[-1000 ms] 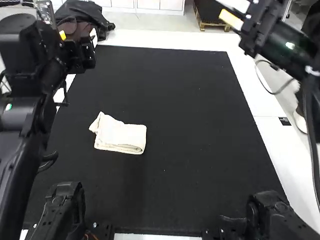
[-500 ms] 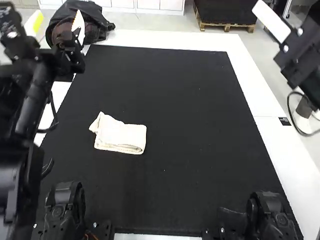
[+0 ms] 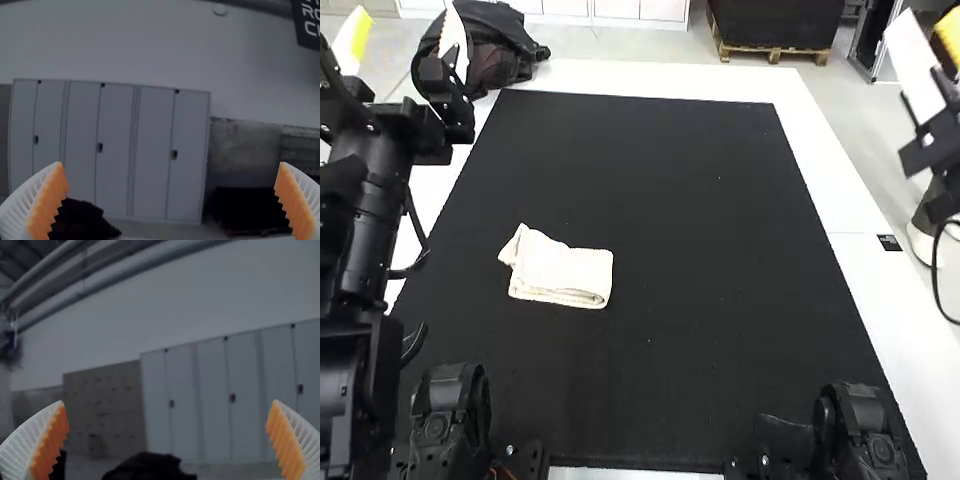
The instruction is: Fold the towel.
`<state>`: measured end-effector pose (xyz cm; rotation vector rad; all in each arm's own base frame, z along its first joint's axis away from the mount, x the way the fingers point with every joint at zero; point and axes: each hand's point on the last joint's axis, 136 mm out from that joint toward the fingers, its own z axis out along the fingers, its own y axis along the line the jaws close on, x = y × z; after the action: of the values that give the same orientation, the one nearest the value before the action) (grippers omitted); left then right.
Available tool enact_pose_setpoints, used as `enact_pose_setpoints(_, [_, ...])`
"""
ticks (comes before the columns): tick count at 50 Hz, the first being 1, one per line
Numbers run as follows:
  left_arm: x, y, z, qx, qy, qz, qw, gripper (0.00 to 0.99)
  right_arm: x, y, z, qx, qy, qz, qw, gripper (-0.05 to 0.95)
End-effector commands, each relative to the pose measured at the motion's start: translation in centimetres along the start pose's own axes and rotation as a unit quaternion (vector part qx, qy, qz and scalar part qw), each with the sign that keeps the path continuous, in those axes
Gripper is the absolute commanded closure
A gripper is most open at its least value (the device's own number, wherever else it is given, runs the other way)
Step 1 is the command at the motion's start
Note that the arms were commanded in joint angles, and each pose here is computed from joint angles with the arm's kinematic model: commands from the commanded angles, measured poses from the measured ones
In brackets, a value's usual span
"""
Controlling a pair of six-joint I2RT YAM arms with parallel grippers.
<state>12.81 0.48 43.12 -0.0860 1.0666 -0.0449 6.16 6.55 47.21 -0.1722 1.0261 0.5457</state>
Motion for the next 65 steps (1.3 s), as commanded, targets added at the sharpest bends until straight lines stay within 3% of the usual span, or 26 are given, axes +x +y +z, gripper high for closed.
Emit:
enact_pose_setpoints(1, [2.1,1.5,0.3,-0.035,0.013,0.041,0.9984,0.030,1.7,-6.5,0.0,0.154,-0.002,-0.097,0.983,-0.01])
enact_pose_setpoints(4, [3.7,2.0,0.7,-0.042,0.020,0.052,0.9976,0.030,4.3,-9.2,0.0,0.200,0.027,-0.127,0.971,-0.01])
enact_pose_setpoints(9, [6.1,3.3,1.3,-0.064,0.014,0.098,0.9930,0.030,9.3,-11.2,0.4,0.203,0.082,-0.150,0.964,-0.01])
enact_pose_setpoints(10, [6.6,3.4,1.4,-0.066,0.011,0.107,0.9920,0.030,10.1,-12.9,-0.1,0.246,0.089,-0.155,0.953,-0.01])
enact_pose_setpoints(12, [7.6,3.5,1.6,-0.063,0.011,0.119,0.9908,0.030,11.8,-14.5,-0.6,0.275,0.102,-0.154,0.944,-0.01])
enact_pose_setpoints(24, [13.9,4.0,1.6,-0.050,0.033,0.135,0.9891,0.030,17.2,-16.3,-0.3,0.265,0.109,-0.152,0.946,-0.01])
enact_pose_setpoints(25, [14.2,4.0,1.5,-0.050,0.032,0.134,0.9891,0.030,16.6,-15.9,0.2,0.250,0.085,-0.158,0.952,-0.01])
enact_pose_setpoints(30, [13.9,4.2,1.5,-0.055,0.018,0.133,0.9894,0.030,17.4,-16.8,-0.1,0.261,0.057,-0.171,0.948,-0.01])
enact_pose_setpoints(36, [14.6,4.7,1.3,-0.068,0.020,0.130,0.9890,0.030,20.0,-17.8,-0.9,0.271,0.084,-0.180,0.942,-0.01])
enact_pose_setpoints(43, [16.5,6.5,0.8,-0.114,0.035,0.094,0.9884,0.030,21.6,-18.4,-1.4,0.277,0.099,-0.179,0.939,-0.01])
enact_pose_setpoints(48, [18.7,6.9,0.4,-0.121,0.061,0.078,0.9877,0.030,24.3,-19.1,-2.2,0.280,0.126,-0.174,0.936,-0.01])
enact_pose_setpoints(61, [25.0,7.9,-1.4,-0.135,0.185,0.062,0.9714,0.030,30.2,-20.8,-5.6,0.314,0.261,-0.153,0.900,-0.01])
enact_pose_setpoints(65, [26.7,8.1,-2.1,-0.138,0.222,0.063,0.9631,0.030,30.3,-20.7,-5.6,0.313,0.262,-0.153,0.900,-0.01])
